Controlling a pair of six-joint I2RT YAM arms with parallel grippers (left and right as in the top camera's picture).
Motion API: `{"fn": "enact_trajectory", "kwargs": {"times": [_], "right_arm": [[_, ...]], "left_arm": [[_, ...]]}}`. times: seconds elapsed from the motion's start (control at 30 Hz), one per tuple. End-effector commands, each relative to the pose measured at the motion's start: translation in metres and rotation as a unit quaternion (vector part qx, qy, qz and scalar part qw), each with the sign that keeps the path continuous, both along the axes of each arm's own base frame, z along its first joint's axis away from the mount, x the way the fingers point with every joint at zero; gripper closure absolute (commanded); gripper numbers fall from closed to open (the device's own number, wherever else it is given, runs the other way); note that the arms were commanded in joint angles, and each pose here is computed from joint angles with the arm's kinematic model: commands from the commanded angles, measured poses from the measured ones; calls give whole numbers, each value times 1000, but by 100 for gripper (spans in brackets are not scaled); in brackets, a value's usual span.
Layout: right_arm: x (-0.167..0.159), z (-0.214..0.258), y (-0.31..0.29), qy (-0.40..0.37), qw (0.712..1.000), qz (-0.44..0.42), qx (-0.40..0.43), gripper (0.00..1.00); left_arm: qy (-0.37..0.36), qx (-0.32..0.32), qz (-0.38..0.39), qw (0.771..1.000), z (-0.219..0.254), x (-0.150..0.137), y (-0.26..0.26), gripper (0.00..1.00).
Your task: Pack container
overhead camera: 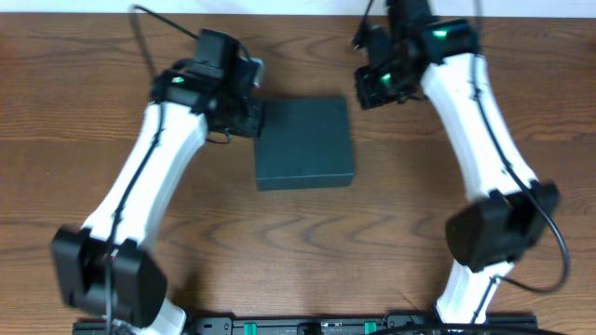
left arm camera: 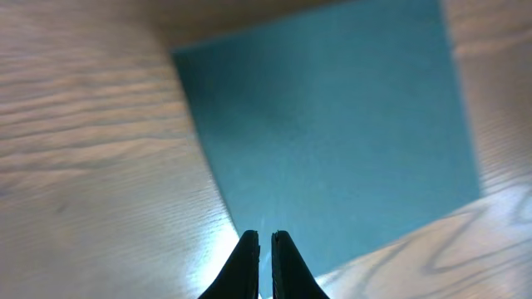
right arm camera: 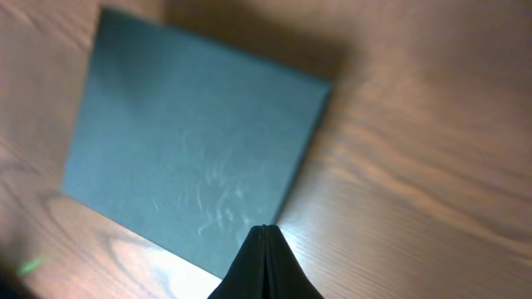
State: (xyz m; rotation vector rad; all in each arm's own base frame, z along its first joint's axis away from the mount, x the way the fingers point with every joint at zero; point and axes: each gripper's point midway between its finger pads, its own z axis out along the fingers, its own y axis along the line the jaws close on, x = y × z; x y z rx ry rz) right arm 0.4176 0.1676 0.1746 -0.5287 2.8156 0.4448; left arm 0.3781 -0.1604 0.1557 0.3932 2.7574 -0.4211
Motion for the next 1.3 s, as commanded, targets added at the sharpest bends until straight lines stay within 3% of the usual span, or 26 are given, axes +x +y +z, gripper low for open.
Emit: {"fn": "enact_trajectory", "kwargs": {"times": [0.0, 0.2, 0.37, 0.6, 0.8, 0.97, 1.03, 1.1, 1.27], "right_arm": [[-11, -33, 23, 51, 998, 29, 7, 99], [-19, -91, 32, 121, 992, 42, -18, 99], [-22, -120, 33, 153, 987, 43, -28, 99], [-17, -94, 41, 117, 991, 63, -1, 98], [15, 4, 25, -61, 997, 35, -24, 99], [26, 130, -12, -264, 962, -29, -60, 99], [16, 177, -31, -327, 940, -60, -73, 99], [-3, 220, -51, -377, 918, -91, -82, 99], [-68, 297, -84, -458, 878, -127, -62, 99]], "left_arm": [[35, 26, -23, 999, -39, 1, -1, 94], [99, 45, -24, 994, -97, 1, -1, 94], [124, 53, -24, 991, -117, -3, 0, 94], [98, 45, -22, 994, -91, 5, -1, 94], [-9, 18, 2, 1000, 12, 23, 14, 94], [-154, 42, 64, 985, 121, 19, 62, 94], [-203, 57, 96, 973, 156, 7, 85, 93], [-244, 67, 123, 960, 186, -9, 105, 79], [-327, 57, 161, 930, 247, -56, 132, 64]]}}
